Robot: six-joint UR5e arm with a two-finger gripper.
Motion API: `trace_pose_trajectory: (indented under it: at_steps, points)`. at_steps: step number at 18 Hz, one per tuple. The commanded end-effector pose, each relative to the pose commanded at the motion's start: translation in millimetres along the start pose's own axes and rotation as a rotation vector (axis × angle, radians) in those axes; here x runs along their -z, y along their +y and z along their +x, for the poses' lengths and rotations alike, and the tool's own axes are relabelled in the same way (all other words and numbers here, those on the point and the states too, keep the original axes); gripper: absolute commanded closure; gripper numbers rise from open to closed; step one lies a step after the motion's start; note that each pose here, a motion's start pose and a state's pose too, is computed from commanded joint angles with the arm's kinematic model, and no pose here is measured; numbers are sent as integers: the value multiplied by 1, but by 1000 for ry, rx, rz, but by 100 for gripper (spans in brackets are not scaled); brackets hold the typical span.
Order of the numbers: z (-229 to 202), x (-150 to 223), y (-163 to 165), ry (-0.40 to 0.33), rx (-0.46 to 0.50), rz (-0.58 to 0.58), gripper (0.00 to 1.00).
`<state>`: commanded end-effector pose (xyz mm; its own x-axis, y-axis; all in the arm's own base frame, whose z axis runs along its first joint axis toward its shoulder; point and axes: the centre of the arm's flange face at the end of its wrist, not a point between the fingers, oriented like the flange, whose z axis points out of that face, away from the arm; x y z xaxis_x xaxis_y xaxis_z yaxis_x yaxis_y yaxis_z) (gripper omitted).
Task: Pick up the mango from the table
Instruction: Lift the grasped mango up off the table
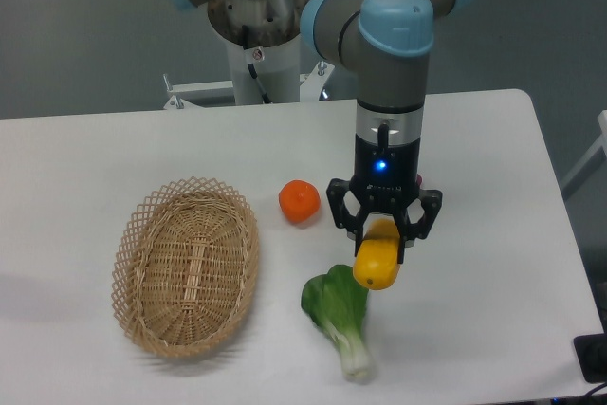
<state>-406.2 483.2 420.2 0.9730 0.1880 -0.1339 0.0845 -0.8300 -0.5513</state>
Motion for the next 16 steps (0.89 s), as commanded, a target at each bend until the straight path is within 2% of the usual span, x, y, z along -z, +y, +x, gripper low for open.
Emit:
trace_pose_trajectory:
  at_steps: [5,16]
  points:
    - [-4,12,4,-6,3,12,63]
    - [-6,12,6,-9,4,12,63]
